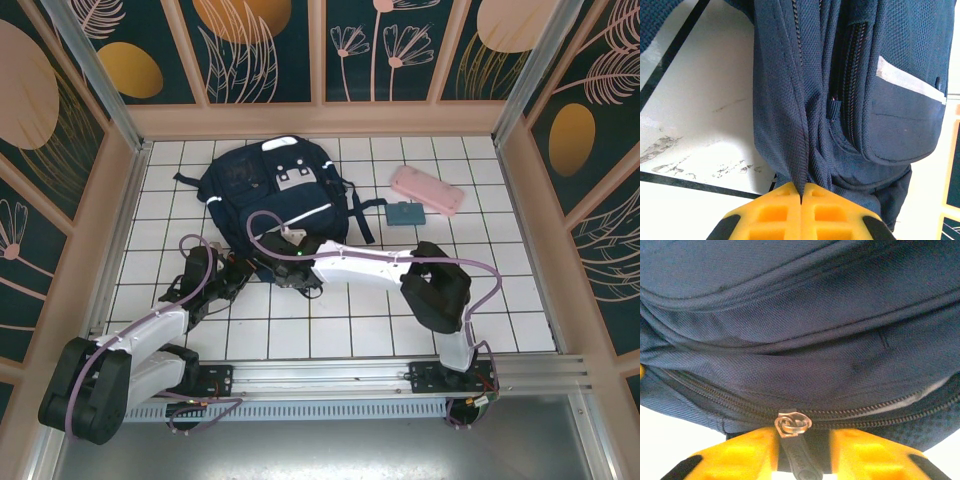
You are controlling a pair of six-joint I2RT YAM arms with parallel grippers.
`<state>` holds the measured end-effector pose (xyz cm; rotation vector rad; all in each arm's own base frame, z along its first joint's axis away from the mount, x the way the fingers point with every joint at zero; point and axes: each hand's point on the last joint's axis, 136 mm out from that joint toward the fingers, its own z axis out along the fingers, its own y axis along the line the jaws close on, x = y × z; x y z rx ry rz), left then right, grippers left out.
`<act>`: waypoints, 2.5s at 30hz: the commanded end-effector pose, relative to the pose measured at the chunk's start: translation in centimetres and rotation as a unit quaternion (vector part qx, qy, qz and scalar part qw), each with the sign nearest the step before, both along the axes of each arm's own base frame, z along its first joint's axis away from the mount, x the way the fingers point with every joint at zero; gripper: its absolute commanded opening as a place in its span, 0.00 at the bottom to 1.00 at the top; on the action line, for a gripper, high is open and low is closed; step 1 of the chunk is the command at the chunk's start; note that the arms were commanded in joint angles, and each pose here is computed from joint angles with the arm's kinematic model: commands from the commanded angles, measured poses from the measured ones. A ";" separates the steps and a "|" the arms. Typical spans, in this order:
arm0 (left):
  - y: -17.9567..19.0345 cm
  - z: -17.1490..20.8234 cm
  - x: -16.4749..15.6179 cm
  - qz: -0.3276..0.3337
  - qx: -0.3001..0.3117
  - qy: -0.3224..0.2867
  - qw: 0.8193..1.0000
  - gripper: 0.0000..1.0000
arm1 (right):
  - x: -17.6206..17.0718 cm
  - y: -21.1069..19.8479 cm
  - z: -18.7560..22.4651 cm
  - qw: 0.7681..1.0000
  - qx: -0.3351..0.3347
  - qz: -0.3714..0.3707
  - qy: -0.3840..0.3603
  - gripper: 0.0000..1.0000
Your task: Pack the student bag
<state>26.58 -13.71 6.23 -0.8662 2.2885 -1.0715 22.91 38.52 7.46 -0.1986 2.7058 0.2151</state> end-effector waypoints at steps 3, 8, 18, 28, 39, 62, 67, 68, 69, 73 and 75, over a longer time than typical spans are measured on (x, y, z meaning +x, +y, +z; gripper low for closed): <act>-0.3 2.2 1.2 -0.006 -0.005 -0.042 0.999 0.00 | 0.1 -1.3 -0.5 0.998 -0.058 0.020 -0.012 0.34; -0.1 2.1 1.1 -0.004 -0.003 -0.041 0.999 0.00 | 0.0 -1.8 0.3 0.995 -0.085 0.032 -0.031 0.23; 1.0 1.1 1.0 0.022 0.021 -0.027 0.999 0.00 | 0.3 -3.2 1.4 0.994 -0.098 0.032 -0.049 0.03; 3.5 -1.0 0.3 0.072 0.068 -0.007 0.995 0.00 | 2.0 -12.5 0.7 0.987 -0.150 -0.013 -0.054 0.02; 3.1 -0.6 1.0 0.061 0.072 -0.007 0.996 0.00 | 3.9 -10.5 2.3 0.993 -0.003 0.092 -0.073 0.05; 5.6 1.2 -1.1 0.073 0.152 0.043 0.985 0.75 | 0.4 -0.6 4.2 0.966 0.163 0.195 -0.041 0.00; 4.3 3.0 -1.8 0.070 0.087 0.030 0.993 0.76 | 0.5 4.2 4.7 0.951 0.202 0.229 -0.038 0.00; 4.0 3.3 -1.9 0.070 0.071 0.027 0.995 0.76 | 0.7 4.9 4.6 0.950 0.206 0.231 -0.038 0.00; 3.7 3.7 -1.9 0.070 0.057 0.024 0.996 0.75 | 0.9 5.4 4.5 0.950 0.208 0.231 -0.038 0.00; 3.0 5.1 -1.7 0.073 0.016 0.008 0.997 0.71 | 1.1 6.8 4.2 0.946 0.220 0.236 -0.036 0.00; 2.6 5.4 -1.5 0.074 -0.004 0.003 0.997 0.69 | 1.0 7.2 4.2 0.944 0.225 0.239 -0.032 0.00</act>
